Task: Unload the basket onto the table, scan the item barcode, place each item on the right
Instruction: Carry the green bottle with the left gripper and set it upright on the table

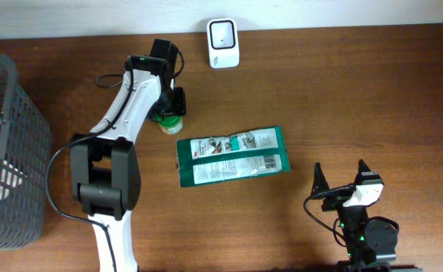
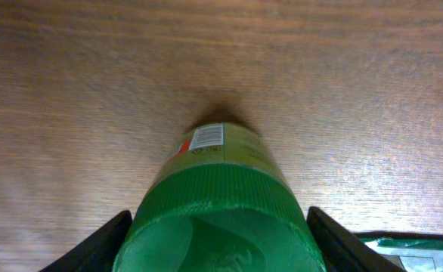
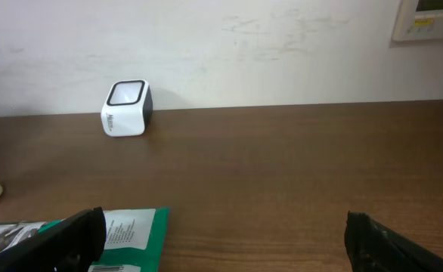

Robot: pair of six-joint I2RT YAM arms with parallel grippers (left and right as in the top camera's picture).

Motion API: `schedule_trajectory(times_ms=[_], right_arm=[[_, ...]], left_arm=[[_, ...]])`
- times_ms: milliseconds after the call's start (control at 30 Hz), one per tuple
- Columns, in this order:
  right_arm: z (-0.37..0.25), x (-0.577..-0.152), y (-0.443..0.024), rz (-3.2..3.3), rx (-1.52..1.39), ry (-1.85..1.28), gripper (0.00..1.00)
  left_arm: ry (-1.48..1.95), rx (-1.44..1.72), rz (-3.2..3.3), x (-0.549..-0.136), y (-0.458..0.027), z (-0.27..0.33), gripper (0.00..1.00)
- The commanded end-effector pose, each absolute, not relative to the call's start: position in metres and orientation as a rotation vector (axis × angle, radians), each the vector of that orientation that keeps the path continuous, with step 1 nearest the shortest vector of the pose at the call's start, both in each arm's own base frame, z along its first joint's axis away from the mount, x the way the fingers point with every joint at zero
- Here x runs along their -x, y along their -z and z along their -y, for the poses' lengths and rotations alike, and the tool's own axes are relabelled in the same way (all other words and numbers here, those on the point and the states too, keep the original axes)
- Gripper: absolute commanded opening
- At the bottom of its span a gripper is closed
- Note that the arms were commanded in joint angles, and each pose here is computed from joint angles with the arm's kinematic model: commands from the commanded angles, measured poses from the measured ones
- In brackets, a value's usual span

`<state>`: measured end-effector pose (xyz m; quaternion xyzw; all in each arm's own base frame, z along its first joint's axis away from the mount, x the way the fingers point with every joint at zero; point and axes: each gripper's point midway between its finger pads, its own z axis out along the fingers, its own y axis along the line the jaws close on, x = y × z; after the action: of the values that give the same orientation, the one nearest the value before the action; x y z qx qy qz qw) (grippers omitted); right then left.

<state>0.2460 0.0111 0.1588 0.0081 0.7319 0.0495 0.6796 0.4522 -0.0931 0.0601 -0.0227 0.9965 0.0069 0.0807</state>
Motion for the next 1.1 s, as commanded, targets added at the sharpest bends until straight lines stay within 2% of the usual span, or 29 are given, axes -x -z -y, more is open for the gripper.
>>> schedule_trajectory(times_ms=[0, 267, 733, 767, 867, 967, 1067], right_arm=[[-0.011, -0.246, -0.157, -1.645, -0.023, -0.116, 0.98], [-0.011, -0.246, -0.157, -1.645, -0.022, -0.116, 0.98], [-0.011, -0.246, -0.157, -1.645, -0.023, -0.116, 0.98], [-0.011, -0.246, -0.157, -1.645, -0.023, -0.116, 0.98], [-0.011, -0.246, -0.157, -1.645, -0.023, -0.116, 0.98], [-0.011, -0.246, -0.157, -1.645, -0.022, -0.116, 0.98], [-0.011, -0.246, -0.157, -1.645, -0.022, -0.116, 0.98]], left_arm=[[0.059, 0.018, -3.001, -0.448, -0.053, 0.111, 0.56], [0.018, -0.010, -3.065, -0.431, -0.051, 0.113, 0.59], [-0.368, 0.011, -3.090, -0.417, -0.056, 0.061, 0.63], [-0.371, 0.018, -3.099, -0.415, -0.056, 0.058, 0.65], [-0.374, 0.025, -3.109, -0.413, -0.056, 0.056, 0.87], [-0.363, 0.028, -3.097, -0.416, -0.062, 0.057, 0.93], [-0.348, 0.035, -3.066, -0.423, -0.080, 0.058, 0.95]])
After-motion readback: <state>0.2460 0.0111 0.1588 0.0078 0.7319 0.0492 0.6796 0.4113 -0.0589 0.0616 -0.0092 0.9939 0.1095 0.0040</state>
